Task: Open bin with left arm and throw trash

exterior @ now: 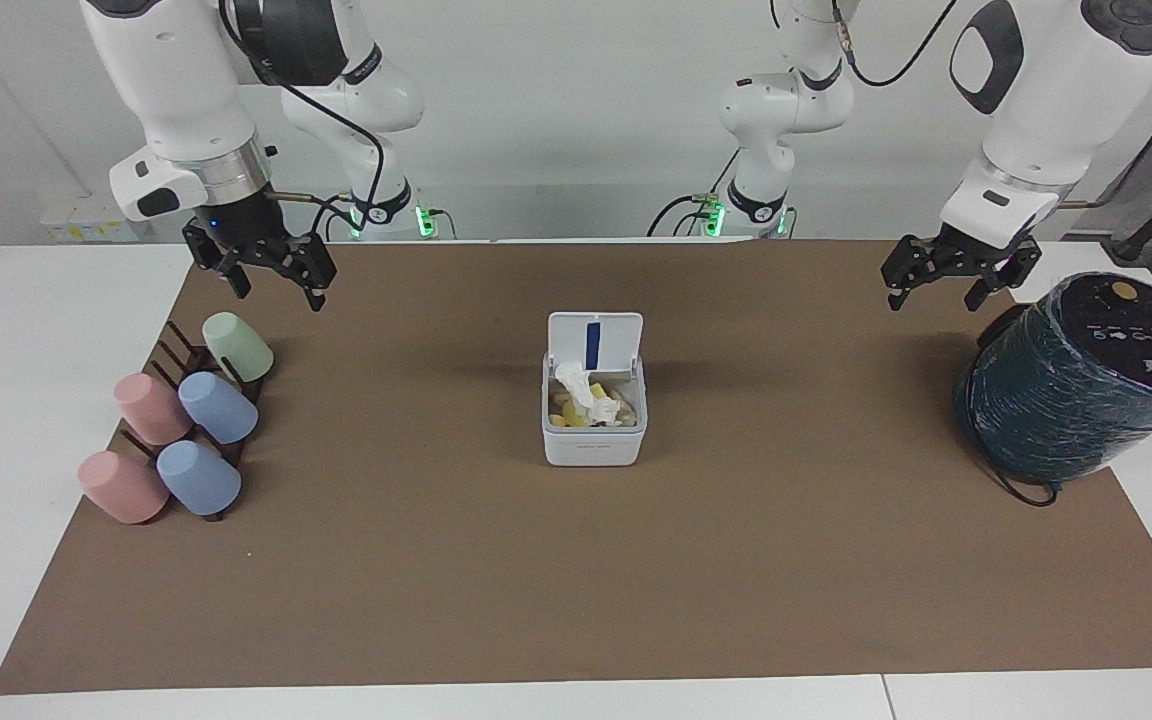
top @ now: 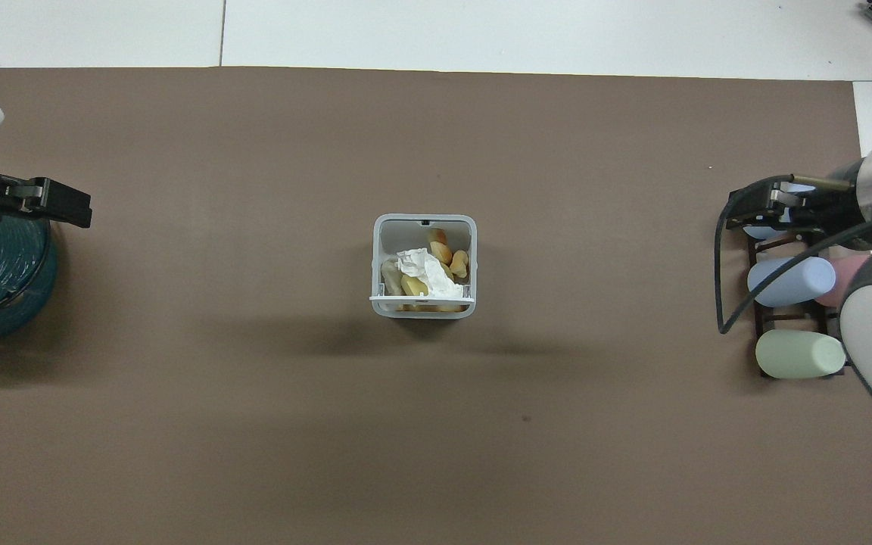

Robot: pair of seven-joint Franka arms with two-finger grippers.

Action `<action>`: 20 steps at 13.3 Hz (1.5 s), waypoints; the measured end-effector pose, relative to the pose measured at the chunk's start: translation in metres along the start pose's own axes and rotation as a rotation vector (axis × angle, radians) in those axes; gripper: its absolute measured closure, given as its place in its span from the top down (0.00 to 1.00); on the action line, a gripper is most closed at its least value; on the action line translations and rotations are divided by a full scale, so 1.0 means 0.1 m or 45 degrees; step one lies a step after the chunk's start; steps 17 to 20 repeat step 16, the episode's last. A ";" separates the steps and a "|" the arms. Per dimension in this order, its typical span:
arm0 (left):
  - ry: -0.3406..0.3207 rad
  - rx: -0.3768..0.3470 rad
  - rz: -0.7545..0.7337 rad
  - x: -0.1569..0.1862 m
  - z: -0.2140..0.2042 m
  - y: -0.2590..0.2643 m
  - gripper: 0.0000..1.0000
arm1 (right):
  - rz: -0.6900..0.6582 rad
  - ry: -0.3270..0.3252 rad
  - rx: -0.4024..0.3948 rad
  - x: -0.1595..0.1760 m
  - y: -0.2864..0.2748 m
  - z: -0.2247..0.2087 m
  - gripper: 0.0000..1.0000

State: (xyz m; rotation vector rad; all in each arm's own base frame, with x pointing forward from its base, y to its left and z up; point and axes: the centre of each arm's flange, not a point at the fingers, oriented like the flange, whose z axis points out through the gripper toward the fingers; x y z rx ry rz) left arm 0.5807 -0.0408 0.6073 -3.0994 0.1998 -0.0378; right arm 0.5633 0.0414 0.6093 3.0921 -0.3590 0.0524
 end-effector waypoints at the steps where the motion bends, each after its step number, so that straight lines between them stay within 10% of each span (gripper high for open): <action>1: 0.000 0.000 0.000 0.00 0.00 0.00 1.00 | -0.001 -0.011 -0.003 -0.01 0.00 -0.02 1.00; 20: -0.001 0.001 0.000 -0.02 0.00 0.00 1.00 | -0.055 -0.085 -0.028 -0.16 -0.20 0.14 1.00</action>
